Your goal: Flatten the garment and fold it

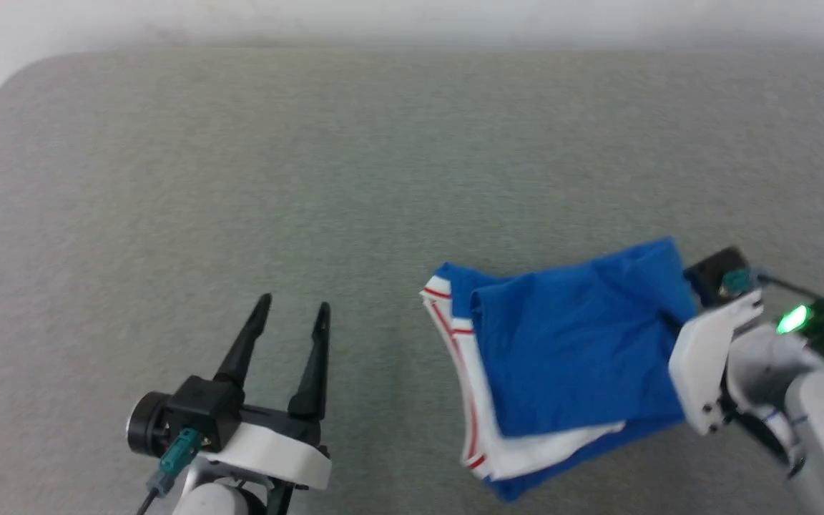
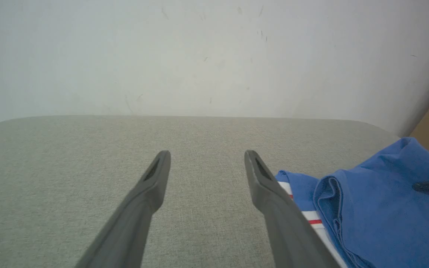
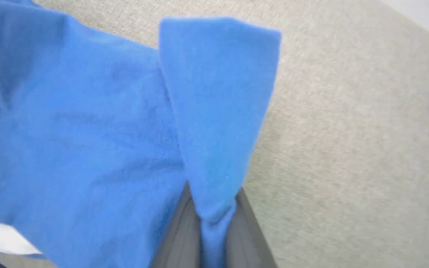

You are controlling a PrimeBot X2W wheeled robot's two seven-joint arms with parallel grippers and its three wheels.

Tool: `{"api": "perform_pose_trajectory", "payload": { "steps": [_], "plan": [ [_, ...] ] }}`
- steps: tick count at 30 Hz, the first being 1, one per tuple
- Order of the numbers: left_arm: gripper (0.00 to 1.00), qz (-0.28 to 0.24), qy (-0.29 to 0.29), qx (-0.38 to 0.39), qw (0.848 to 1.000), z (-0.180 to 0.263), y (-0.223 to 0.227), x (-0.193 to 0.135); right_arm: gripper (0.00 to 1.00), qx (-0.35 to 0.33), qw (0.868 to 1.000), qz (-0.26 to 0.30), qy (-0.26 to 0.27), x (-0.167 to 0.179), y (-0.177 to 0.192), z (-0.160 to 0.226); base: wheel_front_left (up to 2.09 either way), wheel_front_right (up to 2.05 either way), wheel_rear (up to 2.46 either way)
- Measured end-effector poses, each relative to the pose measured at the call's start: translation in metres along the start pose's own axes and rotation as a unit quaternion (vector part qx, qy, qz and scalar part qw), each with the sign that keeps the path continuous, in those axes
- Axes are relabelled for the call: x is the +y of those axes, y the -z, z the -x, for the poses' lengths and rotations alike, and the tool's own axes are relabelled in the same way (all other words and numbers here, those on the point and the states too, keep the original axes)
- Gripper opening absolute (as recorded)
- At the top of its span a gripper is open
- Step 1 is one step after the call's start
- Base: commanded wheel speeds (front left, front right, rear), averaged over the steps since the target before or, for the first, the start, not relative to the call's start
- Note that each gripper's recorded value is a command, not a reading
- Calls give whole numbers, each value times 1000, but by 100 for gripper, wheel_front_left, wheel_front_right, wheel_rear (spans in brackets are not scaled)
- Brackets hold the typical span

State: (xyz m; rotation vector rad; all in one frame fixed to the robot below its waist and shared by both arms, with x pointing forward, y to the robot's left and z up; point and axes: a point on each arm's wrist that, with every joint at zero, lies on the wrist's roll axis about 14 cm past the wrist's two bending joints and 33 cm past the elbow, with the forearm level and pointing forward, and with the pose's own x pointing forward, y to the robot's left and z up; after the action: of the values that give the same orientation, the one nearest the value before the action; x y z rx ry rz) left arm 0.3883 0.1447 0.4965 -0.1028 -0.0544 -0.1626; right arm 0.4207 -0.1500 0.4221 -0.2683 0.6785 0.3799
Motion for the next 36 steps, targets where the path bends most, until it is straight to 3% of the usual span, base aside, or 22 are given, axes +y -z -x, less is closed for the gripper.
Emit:
{"api": "perform_pose_trajectory", "payload": {
  "steps": [5,12,16,22,36],
  "plan": [
    [100,14,73,-10,997,-27,0,-46,0,12,993,75,86,-67,-12,30,0,0,0],
    [100,31,157,-37,986,-73,-5,-96,0,62,973,114,190,-162,1,66,0,0,0],
    [100,44,183,-46,981,-93,0,-111,0,111,958,124,235,-211,30,81,0,0,0],
    [100,79,195,-34,977,-112,24,-114,0,152,940,113,284,-263,66,84,0,0,0],
    [100,87,161,3,983,-127,75,-81,0,190,918,115,329,-303,113,51,0,0,0]
  ]
}}
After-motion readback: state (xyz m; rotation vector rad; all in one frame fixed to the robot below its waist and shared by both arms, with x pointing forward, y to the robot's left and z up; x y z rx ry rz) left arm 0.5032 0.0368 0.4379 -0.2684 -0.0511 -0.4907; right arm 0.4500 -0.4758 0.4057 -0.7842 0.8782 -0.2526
